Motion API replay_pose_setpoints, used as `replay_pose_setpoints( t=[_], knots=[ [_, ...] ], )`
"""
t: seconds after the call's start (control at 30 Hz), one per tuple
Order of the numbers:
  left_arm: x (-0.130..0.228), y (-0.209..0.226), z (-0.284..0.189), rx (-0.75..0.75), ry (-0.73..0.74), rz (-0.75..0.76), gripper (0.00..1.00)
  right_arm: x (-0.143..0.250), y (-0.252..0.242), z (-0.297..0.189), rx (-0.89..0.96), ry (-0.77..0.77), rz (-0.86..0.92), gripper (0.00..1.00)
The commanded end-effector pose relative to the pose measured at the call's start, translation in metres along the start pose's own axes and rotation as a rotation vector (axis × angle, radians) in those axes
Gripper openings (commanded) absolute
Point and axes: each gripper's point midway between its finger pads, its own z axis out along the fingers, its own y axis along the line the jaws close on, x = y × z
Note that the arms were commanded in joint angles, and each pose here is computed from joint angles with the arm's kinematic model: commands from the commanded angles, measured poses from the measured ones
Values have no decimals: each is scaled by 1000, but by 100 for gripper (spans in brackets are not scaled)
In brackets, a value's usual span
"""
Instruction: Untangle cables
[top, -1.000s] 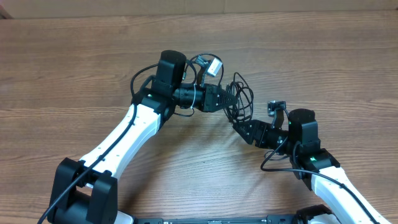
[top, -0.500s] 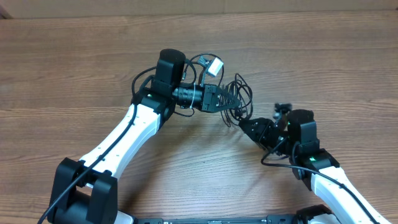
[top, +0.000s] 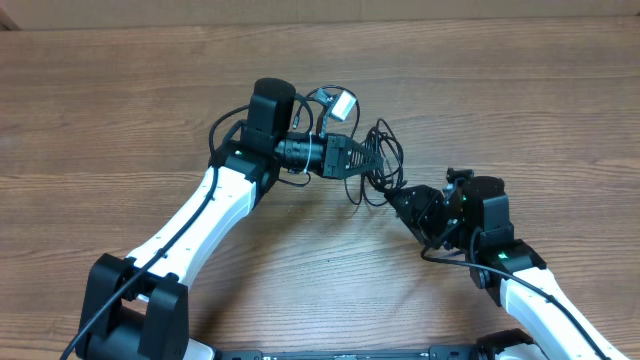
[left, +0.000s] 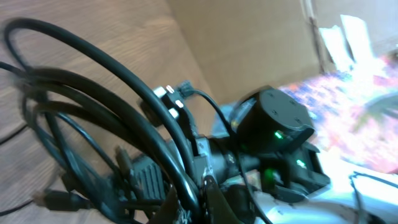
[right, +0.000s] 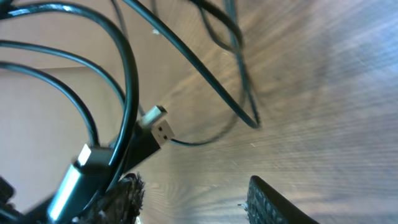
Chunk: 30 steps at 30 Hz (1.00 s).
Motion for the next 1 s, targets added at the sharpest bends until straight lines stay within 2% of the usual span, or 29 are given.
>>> replay_pose_setpoints(
  t=[0.0,0.1,0.2,0.33,0.5,0.73,0.83,0.97],
  knots=[
    [-18,13,-8,-134,-91,48,4,-8,-14,-4,58,-35,69,53],
    [-15,31,-11,-225,-106,-25,4,-20,-36,-10,139,-96,123,54],
    [-5,33,-11,-224,-70,-72,4,-31,-30,-13,103,-125,125,57],
    [7,8,-4,-88,4,-65,4,-37,-1,-13,-26,-117,53,57],
    [18,-36,5,123,92,39,4,-33,16,-14,-97,-80,-5,57],
    [30,-64,21,224,147,144,4,-19,19,-14,-122,-7,-22,57],
    [32,-78,18,288,167,184,4,-16,9,-13,-81,3,-39,57],
    [24,-96,5,369,179,224,4,-17,-35,-12,110,-40,27,56]
  ],
)
